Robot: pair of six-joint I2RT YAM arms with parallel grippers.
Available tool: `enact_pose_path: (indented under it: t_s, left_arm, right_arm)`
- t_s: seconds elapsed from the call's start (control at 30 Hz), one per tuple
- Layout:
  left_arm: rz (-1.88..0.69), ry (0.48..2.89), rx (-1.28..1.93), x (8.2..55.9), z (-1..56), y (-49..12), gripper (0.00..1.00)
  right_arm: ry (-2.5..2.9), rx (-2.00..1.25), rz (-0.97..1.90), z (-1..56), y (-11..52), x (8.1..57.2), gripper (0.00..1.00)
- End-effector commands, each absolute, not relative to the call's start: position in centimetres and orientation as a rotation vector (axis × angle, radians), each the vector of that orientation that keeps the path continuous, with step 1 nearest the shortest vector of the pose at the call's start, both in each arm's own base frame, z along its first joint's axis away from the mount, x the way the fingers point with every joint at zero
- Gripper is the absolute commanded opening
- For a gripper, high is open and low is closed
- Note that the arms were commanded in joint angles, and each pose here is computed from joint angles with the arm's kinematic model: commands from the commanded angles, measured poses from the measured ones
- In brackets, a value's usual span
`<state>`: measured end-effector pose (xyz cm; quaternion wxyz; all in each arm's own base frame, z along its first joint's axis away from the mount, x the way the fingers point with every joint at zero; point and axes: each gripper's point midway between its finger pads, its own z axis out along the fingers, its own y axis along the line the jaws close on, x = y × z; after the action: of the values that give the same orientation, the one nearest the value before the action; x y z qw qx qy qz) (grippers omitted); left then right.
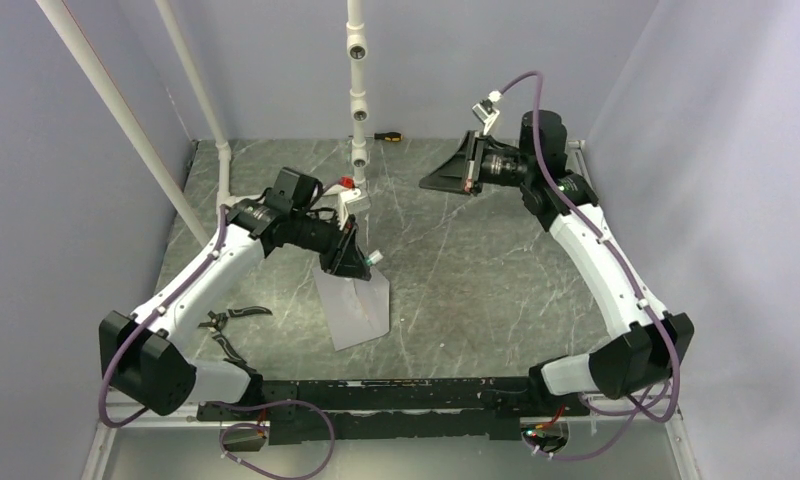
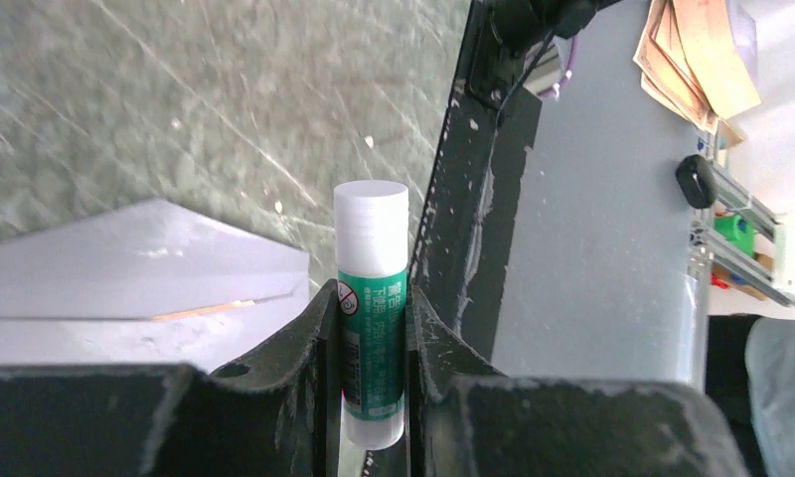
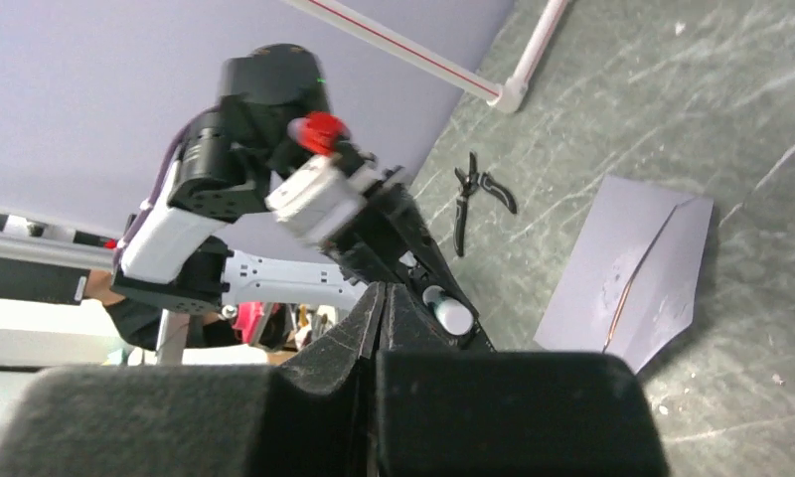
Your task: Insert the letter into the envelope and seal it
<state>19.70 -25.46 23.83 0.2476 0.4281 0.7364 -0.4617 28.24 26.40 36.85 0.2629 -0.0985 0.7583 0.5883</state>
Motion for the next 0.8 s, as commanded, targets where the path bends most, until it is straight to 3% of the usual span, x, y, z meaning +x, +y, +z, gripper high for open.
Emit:
enact_pose_path:
  t_s: [0.0,0.13,0.27,0.37,0.5,0.67,0.77]
  left_arm:
    - [-1.275,2.05,1.17,18.7,23.6,-24.9,0.03]
    - [-1.24,1.968,1.163,20.0,25.3,-25.5,0.02]
    - [-1.229,1.911,1.176,20.8,26.3,-25.9,0.02]
    - [-1.218,1.897,1.187,21.2,26.4,-26.1,0.02]
    - [-1.232,1.862,1.197,21.4,27.1,-26.4,0.02]
    - [-1.253,1.826,1.2,21.1,27.8,-26.6,0.03]
    - [-1.258,1.811,1.197,21.0,28.2,-26.6,0.03]
  right_arm:
    - [1.925,-0.427,1.581,39.8,26.4,26.4,0.0]
    - [2.087,-0.433,1.436,34.6,27.2,26.7,0.0]
    - [2.158,-0.516,1.497,32.2,30.1,23.8,0.47]
    - [2.152,-0.591,1.573,31.9,32.0,21.6,0.66]
    - [2.161,-0.642,1.614,31.5,33.3,20.4,0.68]
    - [2.189,-0.63,1.584,31.0,33.5,20.9,0.59]
    - [2.234,-0.616,1.536,30.0,33.5,21.4,0.6]
